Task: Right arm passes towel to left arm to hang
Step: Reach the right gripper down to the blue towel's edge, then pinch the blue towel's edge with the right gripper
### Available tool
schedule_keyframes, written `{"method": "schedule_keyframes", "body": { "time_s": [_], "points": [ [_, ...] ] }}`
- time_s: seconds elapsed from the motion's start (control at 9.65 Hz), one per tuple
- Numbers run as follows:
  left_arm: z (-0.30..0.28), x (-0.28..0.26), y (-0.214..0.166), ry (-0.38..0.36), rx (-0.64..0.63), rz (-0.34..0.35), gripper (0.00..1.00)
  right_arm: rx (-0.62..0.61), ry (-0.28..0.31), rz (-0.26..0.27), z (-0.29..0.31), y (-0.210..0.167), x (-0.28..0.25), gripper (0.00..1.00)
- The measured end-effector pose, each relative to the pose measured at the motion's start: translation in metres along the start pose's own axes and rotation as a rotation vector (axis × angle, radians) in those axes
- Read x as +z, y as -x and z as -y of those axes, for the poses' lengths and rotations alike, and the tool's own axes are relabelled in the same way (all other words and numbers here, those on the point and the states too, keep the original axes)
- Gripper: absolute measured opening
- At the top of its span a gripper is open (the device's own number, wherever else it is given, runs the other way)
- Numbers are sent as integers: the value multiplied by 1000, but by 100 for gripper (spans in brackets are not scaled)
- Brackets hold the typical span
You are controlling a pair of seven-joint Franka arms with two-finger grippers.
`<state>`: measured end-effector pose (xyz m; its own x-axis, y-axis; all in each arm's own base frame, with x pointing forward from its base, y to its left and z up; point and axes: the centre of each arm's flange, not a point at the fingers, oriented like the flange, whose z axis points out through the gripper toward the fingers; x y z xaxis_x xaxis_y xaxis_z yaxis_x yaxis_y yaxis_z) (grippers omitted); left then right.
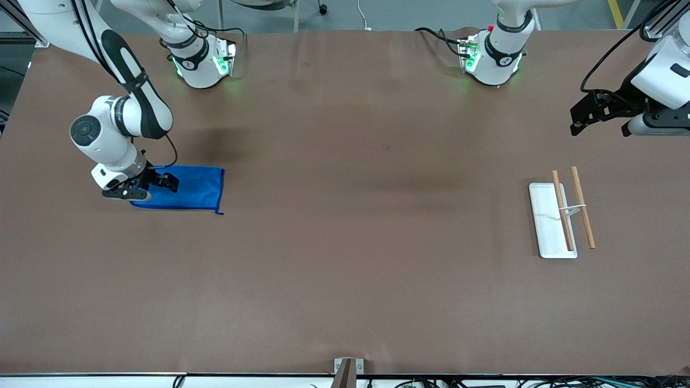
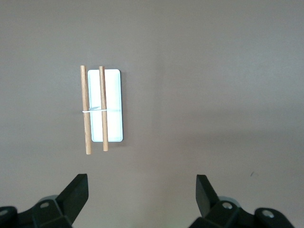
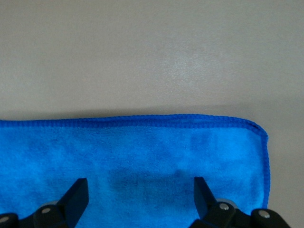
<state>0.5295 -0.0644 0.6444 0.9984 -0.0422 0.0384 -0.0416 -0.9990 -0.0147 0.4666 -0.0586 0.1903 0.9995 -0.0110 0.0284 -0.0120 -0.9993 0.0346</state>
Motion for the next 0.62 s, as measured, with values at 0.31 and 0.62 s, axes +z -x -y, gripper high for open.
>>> {"method": "schedule_keyframes", "body": {
  "time_s": [0.31,0.62],
  "points": [
    [0,0,0,0,0,0,100,-25,7,-16,-14,2,12,93],
    [0,0,0,0,-1,0,100,-30,6,-10,-13,4,18,89]
  ]
}}
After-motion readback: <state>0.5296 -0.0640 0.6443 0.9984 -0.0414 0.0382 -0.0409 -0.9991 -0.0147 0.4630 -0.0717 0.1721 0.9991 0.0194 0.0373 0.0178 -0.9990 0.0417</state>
